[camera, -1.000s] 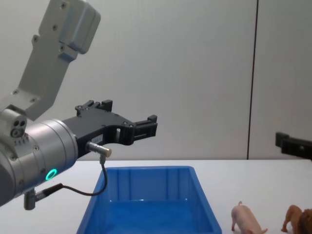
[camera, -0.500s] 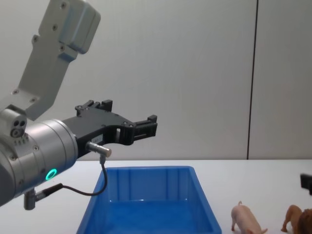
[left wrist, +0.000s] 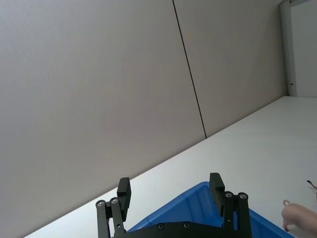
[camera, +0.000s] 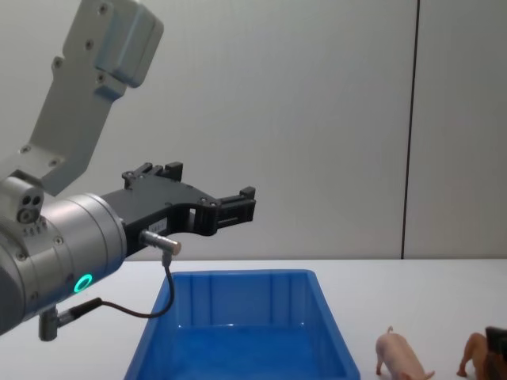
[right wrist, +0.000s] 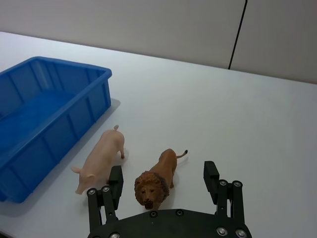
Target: Pick up the two dolls from the table and place them into the box.
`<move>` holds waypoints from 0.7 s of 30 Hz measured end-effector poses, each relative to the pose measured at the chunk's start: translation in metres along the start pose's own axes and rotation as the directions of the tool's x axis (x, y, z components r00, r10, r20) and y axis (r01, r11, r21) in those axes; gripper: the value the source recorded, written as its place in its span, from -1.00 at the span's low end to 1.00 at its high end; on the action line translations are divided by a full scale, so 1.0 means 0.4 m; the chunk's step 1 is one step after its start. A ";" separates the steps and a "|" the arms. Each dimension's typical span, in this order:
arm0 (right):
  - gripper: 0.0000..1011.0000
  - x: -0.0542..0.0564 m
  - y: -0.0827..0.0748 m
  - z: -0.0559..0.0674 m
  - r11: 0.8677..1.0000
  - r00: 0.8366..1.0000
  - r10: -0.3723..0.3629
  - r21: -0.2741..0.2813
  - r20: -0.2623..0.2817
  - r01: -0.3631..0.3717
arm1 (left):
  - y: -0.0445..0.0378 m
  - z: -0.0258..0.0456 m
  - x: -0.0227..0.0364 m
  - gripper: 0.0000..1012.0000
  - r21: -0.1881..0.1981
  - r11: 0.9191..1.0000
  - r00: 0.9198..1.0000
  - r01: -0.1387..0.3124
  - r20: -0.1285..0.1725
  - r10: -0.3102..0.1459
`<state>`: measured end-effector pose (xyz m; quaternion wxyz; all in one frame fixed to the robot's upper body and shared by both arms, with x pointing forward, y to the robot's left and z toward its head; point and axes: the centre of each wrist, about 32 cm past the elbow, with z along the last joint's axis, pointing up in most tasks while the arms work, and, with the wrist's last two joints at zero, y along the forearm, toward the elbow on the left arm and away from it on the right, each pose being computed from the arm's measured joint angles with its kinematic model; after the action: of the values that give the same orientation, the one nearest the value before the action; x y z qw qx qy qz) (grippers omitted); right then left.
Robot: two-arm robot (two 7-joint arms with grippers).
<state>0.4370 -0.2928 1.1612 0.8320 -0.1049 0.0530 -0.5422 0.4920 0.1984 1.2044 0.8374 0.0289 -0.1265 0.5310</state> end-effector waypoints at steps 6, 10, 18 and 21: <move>0.98 -0.004 0.018 -0.014 0.999 1.000 0.008 -0.033 -0.009 -0.008 | 0.000 0.000 0.000 0.98 0.000 1.000 1.000 0.000 0.000 0.000; 0.98 -0.007 0.029 -0.020 0.999 1.000 0.009 -0.050 -0.017 -0.010 | 0.000 0.000 0.000 0.98 0.000 1.000 1.000 0.000 0.000 0.000; 0.90 -0.009 0.048 -0.035 0.997 0.999 0.009 -0.081 -0.036 -0.012 | 0.000 0.000 0.000 0.98 0.000 1.000 1.000 0.000 0.000 0.000; 0.76 -0.011 0.055 -0.039 0.996 0.999 0.011 -0.089 -0.044 -0.015 | 0.000 0.000 0.000 0.98 0.000 1.000 1.000 0.000 0.000 0.000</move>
<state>0.4516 -0.2819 1.1406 0.8287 -0.1296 0.0959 -0.5359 0.4920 0.1984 1.2044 0.8374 0.0289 -0.1265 0.5310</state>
